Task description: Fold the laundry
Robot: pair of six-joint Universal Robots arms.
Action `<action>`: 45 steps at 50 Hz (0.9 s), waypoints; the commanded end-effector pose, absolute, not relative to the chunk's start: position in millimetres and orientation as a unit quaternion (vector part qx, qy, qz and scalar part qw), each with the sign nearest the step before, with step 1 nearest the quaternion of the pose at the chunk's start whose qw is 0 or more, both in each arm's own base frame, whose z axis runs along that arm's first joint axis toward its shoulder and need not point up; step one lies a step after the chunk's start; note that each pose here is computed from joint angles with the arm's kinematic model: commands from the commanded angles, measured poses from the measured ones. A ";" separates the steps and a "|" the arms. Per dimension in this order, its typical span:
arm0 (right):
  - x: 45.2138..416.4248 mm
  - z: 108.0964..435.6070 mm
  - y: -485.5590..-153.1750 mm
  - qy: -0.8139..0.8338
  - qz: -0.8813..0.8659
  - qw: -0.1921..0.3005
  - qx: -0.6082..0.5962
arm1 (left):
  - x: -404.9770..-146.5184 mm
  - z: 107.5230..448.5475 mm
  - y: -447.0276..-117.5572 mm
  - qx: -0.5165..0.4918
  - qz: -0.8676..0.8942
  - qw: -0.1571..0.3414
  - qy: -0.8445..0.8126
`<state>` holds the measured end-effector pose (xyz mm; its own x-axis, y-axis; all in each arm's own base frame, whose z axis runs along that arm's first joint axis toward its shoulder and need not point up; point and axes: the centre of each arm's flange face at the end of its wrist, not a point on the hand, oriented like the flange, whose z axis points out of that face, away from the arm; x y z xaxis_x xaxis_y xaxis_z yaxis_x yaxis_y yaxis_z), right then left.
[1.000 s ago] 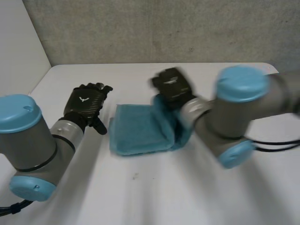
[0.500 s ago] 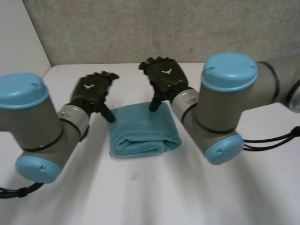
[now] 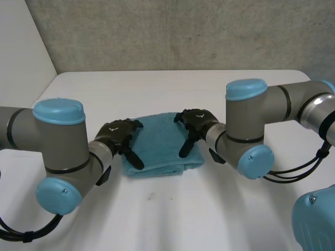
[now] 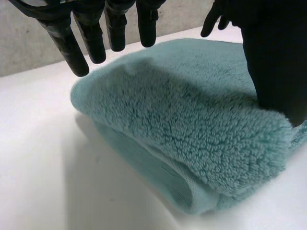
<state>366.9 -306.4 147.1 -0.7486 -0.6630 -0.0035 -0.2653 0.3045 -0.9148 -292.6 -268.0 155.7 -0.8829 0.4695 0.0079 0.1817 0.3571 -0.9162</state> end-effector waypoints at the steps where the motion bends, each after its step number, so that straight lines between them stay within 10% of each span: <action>1: 362.3 209.1 -306.6 0.753 -0.560 0.201 -0.282 | -293.4 213.1 -267.3 -0.231 0.585 0.123 -0.767; 15: 259.7 357.5 -285.3 0.679 -0.711 0.102 -0.152 | -239.7 357.0 -246.9 -0.190 0.677 0.128 -0.699; 45: 230.2 345.7 -262.2 0.701 -0.689 0.094 -0.158 | -227.6 366.8 -225.2 -0.184 0.667 0.174 -0.701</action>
